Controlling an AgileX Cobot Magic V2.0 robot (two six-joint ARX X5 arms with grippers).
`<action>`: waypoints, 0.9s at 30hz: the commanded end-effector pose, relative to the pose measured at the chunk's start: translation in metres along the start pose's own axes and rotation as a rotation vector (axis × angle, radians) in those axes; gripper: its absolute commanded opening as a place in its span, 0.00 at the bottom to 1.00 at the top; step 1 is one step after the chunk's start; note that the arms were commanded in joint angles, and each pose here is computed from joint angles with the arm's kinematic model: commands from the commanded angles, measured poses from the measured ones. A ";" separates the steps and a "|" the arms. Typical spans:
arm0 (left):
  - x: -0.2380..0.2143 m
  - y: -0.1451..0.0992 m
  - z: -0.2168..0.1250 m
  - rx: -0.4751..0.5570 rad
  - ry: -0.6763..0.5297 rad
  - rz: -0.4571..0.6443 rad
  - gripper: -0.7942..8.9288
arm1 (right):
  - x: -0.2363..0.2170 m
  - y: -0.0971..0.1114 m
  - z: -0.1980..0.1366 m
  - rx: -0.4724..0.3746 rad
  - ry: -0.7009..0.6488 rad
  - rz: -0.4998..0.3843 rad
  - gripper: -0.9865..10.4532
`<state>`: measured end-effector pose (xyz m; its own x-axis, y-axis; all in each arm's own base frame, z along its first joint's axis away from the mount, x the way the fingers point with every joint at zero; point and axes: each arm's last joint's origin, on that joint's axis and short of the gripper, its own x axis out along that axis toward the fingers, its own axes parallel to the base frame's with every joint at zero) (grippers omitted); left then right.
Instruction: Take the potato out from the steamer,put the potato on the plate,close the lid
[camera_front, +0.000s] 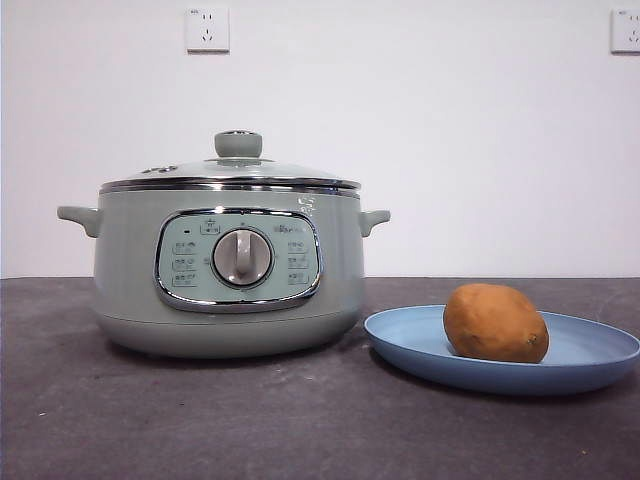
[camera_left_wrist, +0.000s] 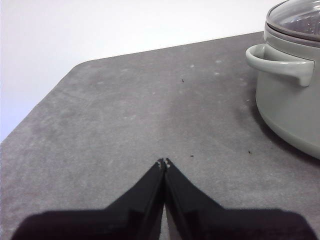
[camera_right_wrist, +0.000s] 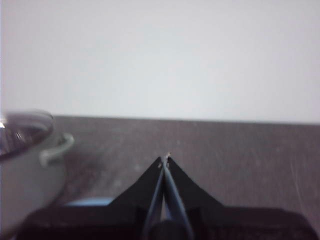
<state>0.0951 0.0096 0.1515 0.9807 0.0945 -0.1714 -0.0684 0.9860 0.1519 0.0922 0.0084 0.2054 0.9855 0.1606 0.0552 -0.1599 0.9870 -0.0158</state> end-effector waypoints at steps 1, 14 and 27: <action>0.001 0.000 -0.005 -0.007 0.016 0.003 0.08 | 0.001 0.000 -0.019 0.023 0.025 -0.005 0.09; 0.001 0.000 -0.005 -0.007 0.016 0.003 0.08 | 0.001 0.000 -0.052 0.064 0.181 -0.007 0.09; 0.001 0.000 -0.005 -0.007 0.016 0.003 0.08 | 0.000 0.000 -0.056 0.094 0.222 -0.010 0.09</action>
<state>0.0951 0.0096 0.1515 0.9807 0.0941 -0.1714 -0.0681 0.9861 0.1518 0.0952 0.0085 0.1532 0.9756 0.1585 -0.1518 -0.1503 0.9866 0.0638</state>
